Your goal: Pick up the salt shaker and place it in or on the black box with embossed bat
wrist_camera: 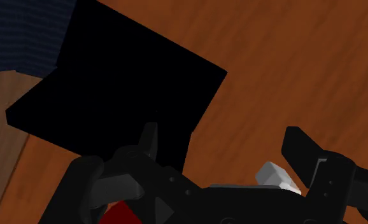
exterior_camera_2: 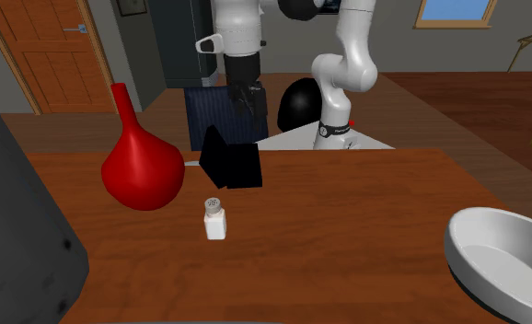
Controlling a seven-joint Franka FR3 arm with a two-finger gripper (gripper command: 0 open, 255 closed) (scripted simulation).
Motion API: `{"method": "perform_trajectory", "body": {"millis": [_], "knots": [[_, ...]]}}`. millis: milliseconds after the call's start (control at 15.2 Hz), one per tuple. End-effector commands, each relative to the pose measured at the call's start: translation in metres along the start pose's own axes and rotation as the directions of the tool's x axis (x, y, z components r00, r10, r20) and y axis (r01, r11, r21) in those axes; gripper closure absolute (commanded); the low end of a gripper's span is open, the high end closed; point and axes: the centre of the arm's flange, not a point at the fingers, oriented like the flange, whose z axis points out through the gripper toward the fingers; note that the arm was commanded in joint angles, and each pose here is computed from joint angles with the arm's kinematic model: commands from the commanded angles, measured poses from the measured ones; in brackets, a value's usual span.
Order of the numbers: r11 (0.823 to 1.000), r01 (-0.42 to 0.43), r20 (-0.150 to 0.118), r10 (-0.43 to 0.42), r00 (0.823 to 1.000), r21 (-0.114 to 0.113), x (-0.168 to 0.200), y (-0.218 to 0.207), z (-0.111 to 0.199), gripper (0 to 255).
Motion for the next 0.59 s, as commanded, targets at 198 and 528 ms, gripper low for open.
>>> {"method": "perform_trajectory", "body": {"millis": [198,528], "knots": [[1.0,0.005,-0.012,-0.005,1.0,0.005,0.049,-0.04,0.018,0],[1.0,0.01,-0.023,-0.01,1.0,0.01,0.097,-0.079,0.033,0]]}}
